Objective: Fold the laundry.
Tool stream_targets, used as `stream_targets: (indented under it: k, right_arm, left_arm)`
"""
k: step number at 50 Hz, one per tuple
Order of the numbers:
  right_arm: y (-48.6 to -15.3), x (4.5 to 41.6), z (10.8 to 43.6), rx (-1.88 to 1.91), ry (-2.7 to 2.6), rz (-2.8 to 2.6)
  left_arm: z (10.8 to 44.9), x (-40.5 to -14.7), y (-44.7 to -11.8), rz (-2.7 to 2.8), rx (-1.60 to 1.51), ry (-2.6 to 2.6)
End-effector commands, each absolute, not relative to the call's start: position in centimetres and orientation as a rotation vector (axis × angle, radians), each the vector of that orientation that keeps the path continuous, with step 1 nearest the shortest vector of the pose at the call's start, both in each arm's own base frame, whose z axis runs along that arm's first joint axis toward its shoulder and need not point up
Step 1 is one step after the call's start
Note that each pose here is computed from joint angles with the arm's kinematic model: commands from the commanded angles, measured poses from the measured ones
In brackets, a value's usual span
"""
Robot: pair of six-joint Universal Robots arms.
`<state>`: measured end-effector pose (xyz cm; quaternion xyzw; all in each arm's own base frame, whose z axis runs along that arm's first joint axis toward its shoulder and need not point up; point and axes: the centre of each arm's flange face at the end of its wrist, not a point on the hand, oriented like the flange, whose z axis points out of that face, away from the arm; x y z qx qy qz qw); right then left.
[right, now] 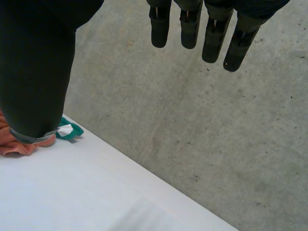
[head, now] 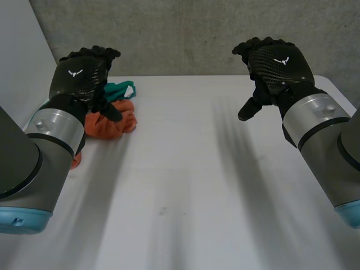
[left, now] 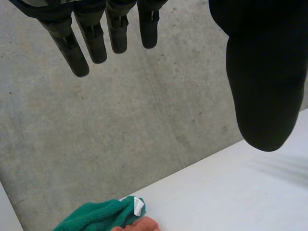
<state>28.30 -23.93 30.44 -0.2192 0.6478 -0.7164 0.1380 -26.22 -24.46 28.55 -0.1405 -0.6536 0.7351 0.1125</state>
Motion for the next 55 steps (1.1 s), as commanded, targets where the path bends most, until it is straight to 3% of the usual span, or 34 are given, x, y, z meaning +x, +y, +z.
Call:
stream_targets:
  k: [1, 11, 15, 23, 32, 39, 45, 55]
  right_arm:
    - [-23.9, 28.3, 30.4, -0.636, 1.875, -2.071]
    - [-24.0, 28.3, 30.5, -0.639, 1.872, -2.076]
    - [-24.1, 28.3, 30.7, -0.636, 1.868, -2.081]
    - [-24.1, 28.3, 30.7, -0.640, 1.865, -2.082]
    - [-24.1, 28.3, 30.6, -0.643, 1.869, -2.077]
    - [-24.1, 28.3, 30.5, -0.643, 1.869, -2.077]
    - [-24.1, 28.3, 30.4, -0.647, 1.873, -2.072]
    - [-24.2, 28.3, 30.3, -0.680, 1.878, -2.093]
  left_arm:
    - [28.6, -26.2, -24.5, 2.160, -0.410, -1.917]
    - [29.0, -26.5, -24.7, 2.169, -0.435, -1.890]
    - [28.3, -27.5, -25.5, 2.137, -0.583, -1.859]
    - [22.9, -26.2, -31.5, 2.154, -0.940, -1.991]
    - [15.7, -22.8, -39.1, 2.267, -1.301, -2.149]
    - [12.0, -22.1, -42.3, 2.373, -1.521, -2.053]
    - [10.3, -21.3, -44.2, 2.397, -1.525, -2.052]
    - [11.1, -20.5, -45.4, 2.466, -1.486, -2.079]
